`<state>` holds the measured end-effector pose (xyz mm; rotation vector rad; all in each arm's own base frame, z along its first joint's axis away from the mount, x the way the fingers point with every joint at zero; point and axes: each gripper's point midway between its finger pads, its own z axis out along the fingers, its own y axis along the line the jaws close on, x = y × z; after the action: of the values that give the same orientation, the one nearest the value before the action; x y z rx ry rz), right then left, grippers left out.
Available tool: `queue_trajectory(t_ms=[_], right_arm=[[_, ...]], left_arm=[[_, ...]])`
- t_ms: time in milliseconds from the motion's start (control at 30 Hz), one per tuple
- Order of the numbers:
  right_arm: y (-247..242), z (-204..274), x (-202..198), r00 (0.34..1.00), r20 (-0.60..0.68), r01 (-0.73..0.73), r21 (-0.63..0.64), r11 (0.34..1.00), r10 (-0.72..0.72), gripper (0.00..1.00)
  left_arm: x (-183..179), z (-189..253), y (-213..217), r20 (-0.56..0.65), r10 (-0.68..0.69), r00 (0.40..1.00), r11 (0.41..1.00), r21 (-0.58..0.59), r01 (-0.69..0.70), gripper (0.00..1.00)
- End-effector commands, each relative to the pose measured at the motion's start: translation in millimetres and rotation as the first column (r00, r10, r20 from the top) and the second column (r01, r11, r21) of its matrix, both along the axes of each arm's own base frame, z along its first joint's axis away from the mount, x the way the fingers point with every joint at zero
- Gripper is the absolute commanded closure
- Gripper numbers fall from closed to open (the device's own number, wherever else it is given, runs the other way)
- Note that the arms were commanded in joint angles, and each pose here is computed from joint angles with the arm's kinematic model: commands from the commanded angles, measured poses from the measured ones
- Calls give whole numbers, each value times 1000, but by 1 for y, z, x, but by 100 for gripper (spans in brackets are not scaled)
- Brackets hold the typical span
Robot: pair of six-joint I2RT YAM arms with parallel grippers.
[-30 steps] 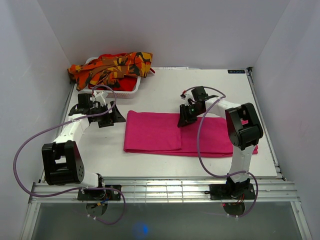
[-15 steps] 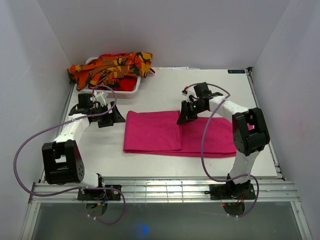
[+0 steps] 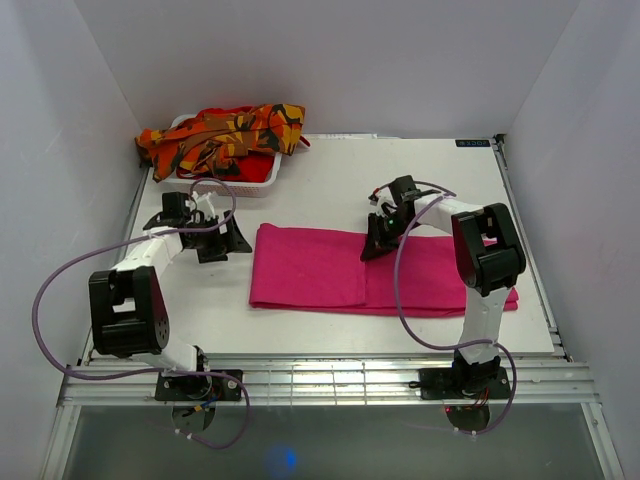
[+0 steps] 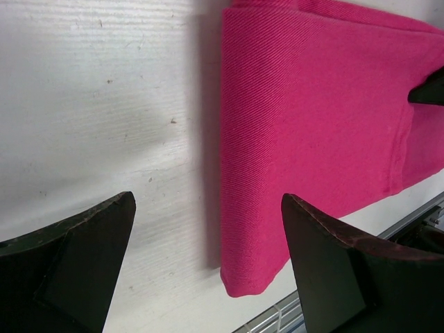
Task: Fold and stack the trousers
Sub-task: Fold the trousers
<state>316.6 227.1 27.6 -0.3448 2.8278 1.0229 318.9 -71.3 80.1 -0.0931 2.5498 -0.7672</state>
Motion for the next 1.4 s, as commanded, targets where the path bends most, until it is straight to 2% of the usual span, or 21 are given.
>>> queue_trajectory(t_ms=[0,167,200,267,300,333,467,500,600,633,667,700,833,967,1133,1233,1300,1367], right_arm=[[-6,-4,9,1000,12,-9,-40,999,10,92],[-9,-13,13,1000,14,-21,-74,997,22,92],[-9,-14,14,1000,15,-23,-77,997,24,92],[-9,-15,15,999,18,-29,-78,997,30,92],[-9,-14,17,999,24,-30,-78,996,32,92],[-10,-16,16,999,21,-34,-83,996,35,92],[-13,-20,17,998,28,-45,-103,994,48,92],[-14,-21,16,998,29,-51,-105,993,54,92],[-14,-25,15,998,23,-56,-110,992,59,92],[-15,-26,15,998,24,-59,-112,992,62,92],[-16,-28,15,998,19,-60,-114,992,62,92],[-16,-29,15,998,21,-63,-119,991,65,92],[-19,-34,18,997,24,-66,-138,988,69,92],[-21,-40,21,997,23,-71,-159,985,75,92],[-22,-48,26,997,10,-75,-180,981,78,92],[-22,-48,35,996,28,-75,-192,979,82,92],[-22,-48,39,996,36,-73,-197,978,82,92],[-21,-46,40,996,34,-74,-188,979,82,92]], left_arm=[[-2,-9,0,8,-7,1000,1000,-7,7,3],[-3,-24,-13,-14,-40,999,995,-95,39,5],[-5,-19,-21,-3,-70,998,987,-147,69,6],[-6,-9,-32,48,-127,991,967,-215,135,17],[-11,1,-41,82,-160,984,946,-271,177,20],[-7,7,-42,115,-158,981,942,-279,184,23],[6,26,-33,181,-114,977,966,-208,151,28],[11,42,-32,236,-115,965,968,-192,162,29],[15,81,-47,361,-143,922,929,-273,251,37],[8,89,-57,375,-166,912,896,-328,298,40],[6,93,-63,349,-159,924,874,-386,296,42],[9,95,-68,363,-168,916,862,-397,315,46],[21,70,-86,312,-174,934,846,-438,304,50],[46,13,-83,138,-91,986,862,-484,147,52],[78,-59,-72,-18,-19,1000,896,-445,9,56],[94,-64,-67,-13,-38,999,890,-455,28,61],[96,-55,-64,40,-72,997,898,-432,82,61],[95,-26,-63,124,-121,985,887,-431,163,59]])
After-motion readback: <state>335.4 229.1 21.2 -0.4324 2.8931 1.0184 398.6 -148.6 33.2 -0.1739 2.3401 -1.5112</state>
